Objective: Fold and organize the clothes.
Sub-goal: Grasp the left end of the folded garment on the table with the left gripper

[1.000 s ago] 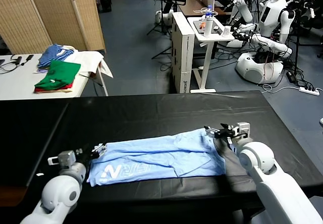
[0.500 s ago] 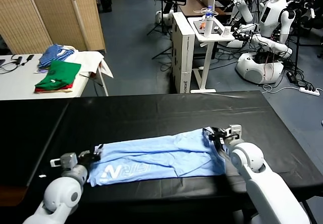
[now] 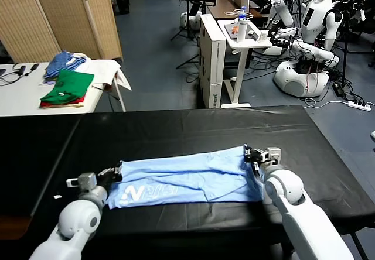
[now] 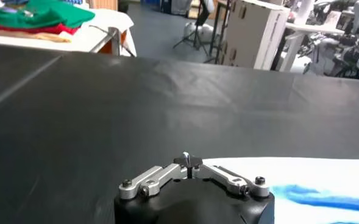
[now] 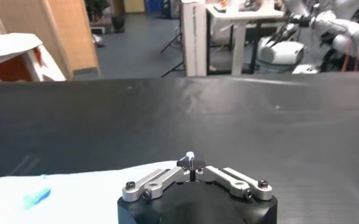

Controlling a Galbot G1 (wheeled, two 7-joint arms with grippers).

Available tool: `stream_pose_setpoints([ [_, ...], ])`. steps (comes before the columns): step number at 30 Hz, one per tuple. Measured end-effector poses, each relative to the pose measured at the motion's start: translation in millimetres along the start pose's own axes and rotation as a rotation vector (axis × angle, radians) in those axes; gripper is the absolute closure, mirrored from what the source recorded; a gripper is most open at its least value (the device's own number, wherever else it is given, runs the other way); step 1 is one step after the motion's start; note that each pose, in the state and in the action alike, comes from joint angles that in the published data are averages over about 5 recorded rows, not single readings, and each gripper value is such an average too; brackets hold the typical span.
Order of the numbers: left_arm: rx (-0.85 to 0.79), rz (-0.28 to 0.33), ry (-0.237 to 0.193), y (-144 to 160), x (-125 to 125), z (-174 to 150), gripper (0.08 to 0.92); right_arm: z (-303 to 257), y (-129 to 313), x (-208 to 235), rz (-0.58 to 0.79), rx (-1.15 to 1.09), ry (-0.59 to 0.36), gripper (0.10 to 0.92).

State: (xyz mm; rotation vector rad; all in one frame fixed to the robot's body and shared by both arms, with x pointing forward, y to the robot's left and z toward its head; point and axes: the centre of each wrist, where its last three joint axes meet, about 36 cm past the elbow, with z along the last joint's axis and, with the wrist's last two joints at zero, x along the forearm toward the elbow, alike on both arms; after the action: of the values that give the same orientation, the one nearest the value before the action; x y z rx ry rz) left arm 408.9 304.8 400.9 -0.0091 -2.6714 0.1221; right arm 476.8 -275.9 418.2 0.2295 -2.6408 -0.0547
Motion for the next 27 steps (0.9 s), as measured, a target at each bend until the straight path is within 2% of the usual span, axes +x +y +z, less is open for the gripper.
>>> stream_pose_setpoints([
  [4,-0.012,-0.009,-0.008,2,2,1,0.841,-5,-6,12,-0.013,0.002,-0.015,0.503],
  [5,-0.012,-0.015,-0.009,3,3,1,0.816,-6,-7,16,-0.015,0.002,-0.020,0.446],
  [8,-0.007,-0.036,-0.012,7,9,0,0.674,-10,-12,30,-0.020,0.006,-0.034,0.260],
  [11,-0.007,-0.053,-0.021,10,19,-3,0.446,-12,-15,45,-0.025,0.012,-0.046,0.144],
  [14,-0.006,-0.057,-0.030,10,31,-4,0.229,-12,-16,59,-0.030,0.019,-0.056,0.119],
  [17,0.007,-0.052,-0.032,7,43,-1,0.119,-12,-14,71,-0.037,0.023,-0.065,0.116],
  [27,0.071,-0.057,0.012,-10,64,32,0.092,-13,-3,91,-0.058,0.038,-0.088,0.115],
])
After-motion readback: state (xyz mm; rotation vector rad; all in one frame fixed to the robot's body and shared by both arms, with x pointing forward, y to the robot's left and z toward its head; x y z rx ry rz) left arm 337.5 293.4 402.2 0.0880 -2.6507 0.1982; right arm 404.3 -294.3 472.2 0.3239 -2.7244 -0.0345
